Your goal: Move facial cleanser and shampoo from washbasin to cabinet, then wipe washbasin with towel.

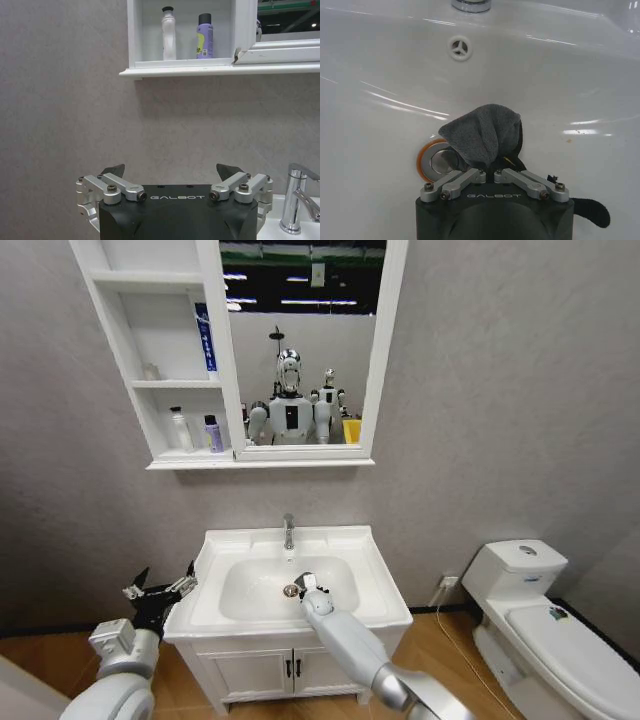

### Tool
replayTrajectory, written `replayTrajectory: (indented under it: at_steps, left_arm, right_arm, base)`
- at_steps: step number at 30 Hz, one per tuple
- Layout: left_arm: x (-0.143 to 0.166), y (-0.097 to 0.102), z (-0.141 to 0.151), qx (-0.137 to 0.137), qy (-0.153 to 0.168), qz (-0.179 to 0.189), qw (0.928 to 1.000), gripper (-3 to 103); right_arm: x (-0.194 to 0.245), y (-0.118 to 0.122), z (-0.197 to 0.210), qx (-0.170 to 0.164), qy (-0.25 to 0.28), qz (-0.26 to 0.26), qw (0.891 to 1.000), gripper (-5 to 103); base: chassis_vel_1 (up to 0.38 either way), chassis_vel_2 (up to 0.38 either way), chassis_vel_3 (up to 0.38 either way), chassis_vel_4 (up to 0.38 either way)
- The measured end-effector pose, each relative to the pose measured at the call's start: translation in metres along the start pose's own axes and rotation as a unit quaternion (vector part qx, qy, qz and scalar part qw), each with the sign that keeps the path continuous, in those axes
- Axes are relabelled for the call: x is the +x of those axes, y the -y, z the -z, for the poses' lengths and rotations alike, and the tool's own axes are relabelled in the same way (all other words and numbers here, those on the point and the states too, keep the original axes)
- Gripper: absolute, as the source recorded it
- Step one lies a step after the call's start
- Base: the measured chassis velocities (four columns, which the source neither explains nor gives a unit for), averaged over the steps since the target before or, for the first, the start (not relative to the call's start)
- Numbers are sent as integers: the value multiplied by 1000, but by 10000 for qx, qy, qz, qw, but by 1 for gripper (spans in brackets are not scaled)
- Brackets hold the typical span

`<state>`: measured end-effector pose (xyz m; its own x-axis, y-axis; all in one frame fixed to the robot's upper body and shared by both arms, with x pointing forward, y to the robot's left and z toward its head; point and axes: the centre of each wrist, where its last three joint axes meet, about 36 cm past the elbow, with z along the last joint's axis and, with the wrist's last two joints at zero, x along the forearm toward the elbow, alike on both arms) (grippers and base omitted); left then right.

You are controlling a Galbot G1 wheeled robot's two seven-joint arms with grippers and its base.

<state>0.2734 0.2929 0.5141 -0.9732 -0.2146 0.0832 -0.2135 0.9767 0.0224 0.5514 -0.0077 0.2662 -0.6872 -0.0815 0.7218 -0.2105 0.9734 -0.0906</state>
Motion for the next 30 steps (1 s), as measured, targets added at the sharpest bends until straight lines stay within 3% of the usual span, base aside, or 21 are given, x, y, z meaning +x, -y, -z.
replayTrajectory:
  at_steps: [11, 21, 26, 30]
  left_arm:
    - [0, 0, 0, 0, 0, 0, 10000, 100]
    - [0, 0, 0, 0, 0, 0, 10000, 100]
    - [0, 0, 0, 0, 0, -1, 10000, 100]
    - [0, 0, 0, 0, 0, -1, 10000, 100]
  right_arm:
    - [-17, 14, -6, 63, 206, 171, 9996, 2]
    - [-12, 10, -3, 55, 370, 253, 9990, 2]
    - [3, -2, 9, -123, 337, 379, 9986, 2]
    - [10, -3, 15, -453, 217, 533, 9973, 2]
  base:
    - [0, 0, 0, 0]
    - [0, 0, 0, 0]
    - [0, 0, 0, 0]
    - [0, 0, 0, 0]
